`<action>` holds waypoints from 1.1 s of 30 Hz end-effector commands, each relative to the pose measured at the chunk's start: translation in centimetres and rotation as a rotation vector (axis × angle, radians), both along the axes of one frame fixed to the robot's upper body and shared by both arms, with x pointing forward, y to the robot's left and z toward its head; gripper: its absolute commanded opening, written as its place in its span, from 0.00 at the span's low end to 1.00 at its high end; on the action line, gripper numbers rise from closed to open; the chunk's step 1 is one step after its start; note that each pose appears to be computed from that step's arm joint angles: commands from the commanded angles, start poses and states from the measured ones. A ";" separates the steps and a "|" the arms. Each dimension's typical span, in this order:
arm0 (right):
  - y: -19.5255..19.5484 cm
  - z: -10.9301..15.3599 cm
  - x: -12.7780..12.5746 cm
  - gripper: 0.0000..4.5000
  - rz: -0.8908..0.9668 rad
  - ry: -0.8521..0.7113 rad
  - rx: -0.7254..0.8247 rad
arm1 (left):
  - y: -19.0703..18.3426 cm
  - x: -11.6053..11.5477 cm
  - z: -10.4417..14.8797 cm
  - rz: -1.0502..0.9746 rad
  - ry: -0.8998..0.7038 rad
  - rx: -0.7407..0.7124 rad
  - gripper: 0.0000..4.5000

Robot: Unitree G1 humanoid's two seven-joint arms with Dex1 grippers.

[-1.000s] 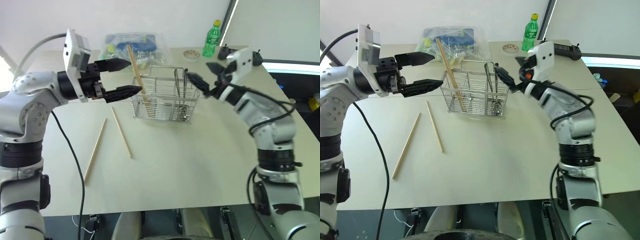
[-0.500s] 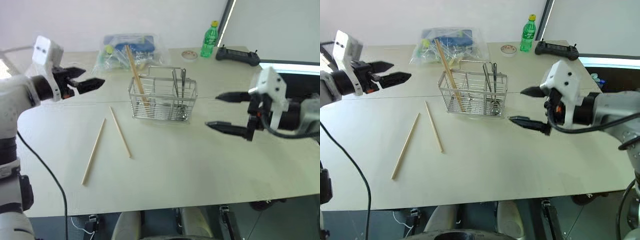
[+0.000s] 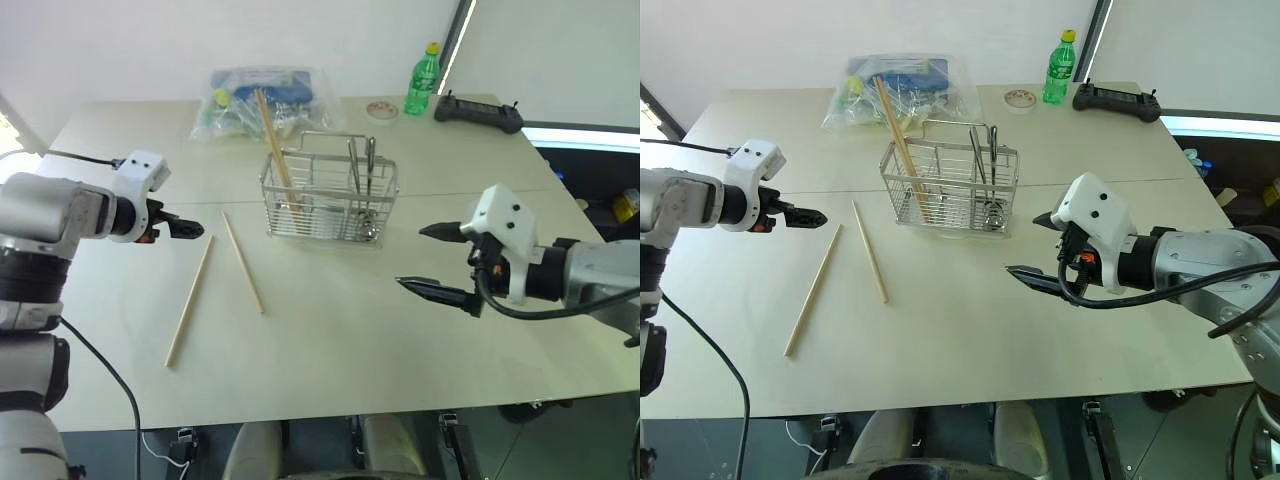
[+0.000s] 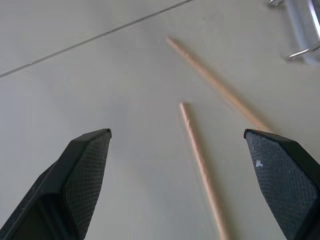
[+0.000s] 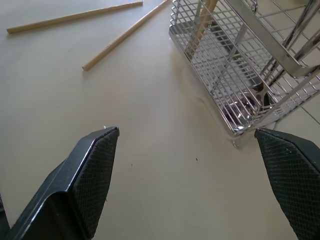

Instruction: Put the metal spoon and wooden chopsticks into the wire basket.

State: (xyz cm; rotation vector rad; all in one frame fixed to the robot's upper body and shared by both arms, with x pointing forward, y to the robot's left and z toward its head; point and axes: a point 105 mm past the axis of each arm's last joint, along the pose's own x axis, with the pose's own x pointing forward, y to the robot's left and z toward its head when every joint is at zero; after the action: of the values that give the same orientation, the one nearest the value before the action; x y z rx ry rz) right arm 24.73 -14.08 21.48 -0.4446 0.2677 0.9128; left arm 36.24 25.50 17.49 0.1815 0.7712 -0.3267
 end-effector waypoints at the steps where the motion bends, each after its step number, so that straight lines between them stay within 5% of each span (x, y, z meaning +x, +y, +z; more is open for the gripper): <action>1: 0.8 0.3 -0.6 0.99 0.018 -0.033 0.008 | 0.0 0.4 -0.1 0.002 0.013 0.001 1.00; 19: 1.5 -0.5 -0.7 0.99 -0.071 -0.049 0.097 | -2.7 3.7 -6.9 -0.061 0.134 0.081 1.00; 22: 1.3 -0.5 -0.6 1.00 -0.092 -0.051 0.112 | -2.8 3.7 -7.8 -0.055 0.170 0.087 0.83; 29: 1.4 -0.6 -0.6 1.00 -0.099 -0.047 0.127 | -2.2 3.7 -8.1 -0.022 0.204 0.072 0.07; 30: 1.4 -0.6 -0.6 1.00 -0.100 -0.045 0.129 | -2.1 3.8 -8.0 -0.013 0.202 0.065 0.00; 33: 1.4 -0.7 -0.6 1.00 -0.101 -0.042 0.131 | -1.7 3.9 -7.7 0.017 0.198 0.047 0.00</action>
State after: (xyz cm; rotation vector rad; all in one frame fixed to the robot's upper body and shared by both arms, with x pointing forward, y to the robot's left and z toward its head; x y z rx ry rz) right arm 24.30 -12.78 19.66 -0.3227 0.2511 0.8171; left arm 40.90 23.24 11.45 0.2158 0.9114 -0.3389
